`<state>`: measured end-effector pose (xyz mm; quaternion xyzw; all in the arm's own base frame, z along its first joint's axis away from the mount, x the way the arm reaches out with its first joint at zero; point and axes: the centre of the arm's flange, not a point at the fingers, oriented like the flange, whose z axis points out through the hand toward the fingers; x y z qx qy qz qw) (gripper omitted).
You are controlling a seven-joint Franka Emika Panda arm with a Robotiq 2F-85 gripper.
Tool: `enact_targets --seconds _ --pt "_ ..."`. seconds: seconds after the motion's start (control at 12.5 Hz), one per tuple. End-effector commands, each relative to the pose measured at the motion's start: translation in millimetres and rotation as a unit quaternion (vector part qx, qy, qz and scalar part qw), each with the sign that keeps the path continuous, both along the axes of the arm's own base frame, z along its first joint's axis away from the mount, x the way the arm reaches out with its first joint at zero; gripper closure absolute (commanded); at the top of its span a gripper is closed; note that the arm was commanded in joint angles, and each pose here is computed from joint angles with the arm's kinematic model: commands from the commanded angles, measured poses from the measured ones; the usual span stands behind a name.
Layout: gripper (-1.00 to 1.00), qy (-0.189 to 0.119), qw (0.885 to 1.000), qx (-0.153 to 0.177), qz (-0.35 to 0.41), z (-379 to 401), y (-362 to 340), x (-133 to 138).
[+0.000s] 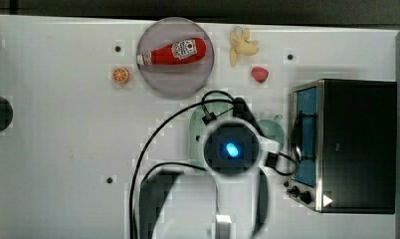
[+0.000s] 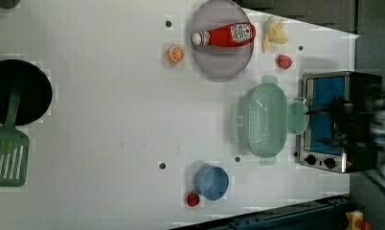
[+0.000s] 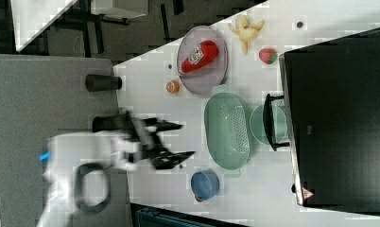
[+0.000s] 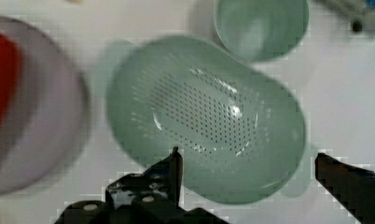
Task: Drag strainer right to left.
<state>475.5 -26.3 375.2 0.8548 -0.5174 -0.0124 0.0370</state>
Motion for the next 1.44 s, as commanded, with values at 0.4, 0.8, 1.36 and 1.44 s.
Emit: enact_targets --seconds 0.4,0.8,1.36,1.44 --pt "-1.0 -0.019 0.984 0.002 -0.176 -136.1 10.1 14.9" --pt "-1.0 0.0 0.983 0.002 -0.184 -199.2 27.1 9.2" --pt "-1.0 0.005 0.978 0.006 -0.207 -219.0 64.7 4.7" --pt "-1.0 0.005 0.979 0.006 -0.205 -219.0 67.8 4.6"
